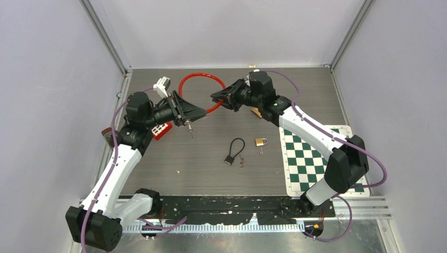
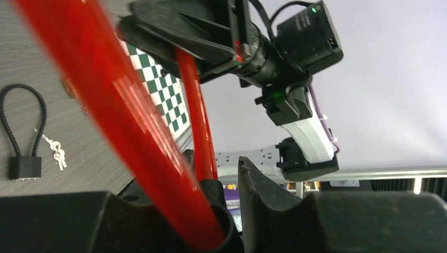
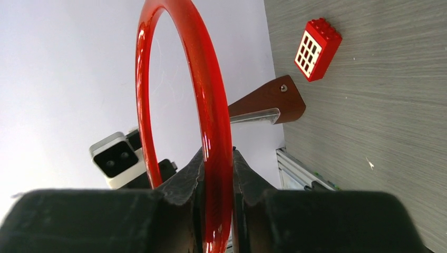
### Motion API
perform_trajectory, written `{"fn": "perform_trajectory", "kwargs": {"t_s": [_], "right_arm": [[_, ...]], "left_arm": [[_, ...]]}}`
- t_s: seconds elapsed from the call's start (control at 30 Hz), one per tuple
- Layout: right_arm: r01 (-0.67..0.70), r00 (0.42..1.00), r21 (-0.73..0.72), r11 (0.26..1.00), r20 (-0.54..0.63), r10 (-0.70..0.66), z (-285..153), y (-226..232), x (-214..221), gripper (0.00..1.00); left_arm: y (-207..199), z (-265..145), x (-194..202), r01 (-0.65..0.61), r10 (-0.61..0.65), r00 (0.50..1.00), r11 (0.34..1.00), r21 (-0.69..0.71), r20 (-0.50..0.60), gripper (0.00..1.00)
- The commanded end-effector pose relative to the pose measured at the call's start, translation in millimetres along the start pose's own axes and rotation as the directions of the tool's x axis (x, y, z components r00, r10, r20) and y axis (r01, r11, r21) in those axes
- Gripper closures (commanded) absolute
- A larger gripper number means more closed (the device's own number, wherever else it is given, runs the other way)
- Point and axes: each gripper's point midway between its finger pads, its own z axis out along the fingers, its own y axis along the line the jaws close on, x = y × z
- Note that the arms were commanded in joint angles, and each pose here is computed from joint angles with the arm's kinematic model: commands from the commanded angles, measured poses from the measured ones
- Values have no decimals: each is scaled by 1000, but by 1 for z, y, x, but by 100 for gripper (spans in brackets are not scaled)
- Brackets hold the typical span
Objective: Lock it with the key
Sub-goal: Lock the lock.
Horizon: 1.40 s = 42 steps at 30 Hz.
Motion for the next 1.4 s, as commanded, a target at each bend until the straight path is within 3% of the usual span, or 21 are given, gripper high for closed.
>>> {"fn": "perform_trajectory", "kwargs": {"t_s": [0.0, 0.2, 0.5, 0.8, 1.07, 1.37], "right_arm": [[-9, 999, -67, 998, -54, 6, 13, 17, 17, 95], [-12, 998, -104, 994, -59, 6, 25, 22, 23, 95], [89, 996, -211, 973, -1, -91, 6, 56, 26, 95], [311, 942, -210, 927, 199, -271, -18, 73, 0, 95], [184, 981, -298, 937, 111, -157, -26, 84, 7, 95], [205, 969, -221, 953, 184, -166, -25, 73, 4, 95]], "left_arm": [[-33, -3, 5, -41, 48, 997, 992, 122, -58, 66], [-39, -2, 12, -10, 29, 994, 986, 167, -109, 63], [-23, 4, 6, -26, 35, 996, 993, 113, -79, 53], [-6, 1, 4, -76, 77, 995, 997, 27, -58, 39], [4, -2, 3, -72, 72, 996, 997, -8, -46, 41], [3, 1, -4, -31, 31, 999, 1000, -4, -6, 50]]}}
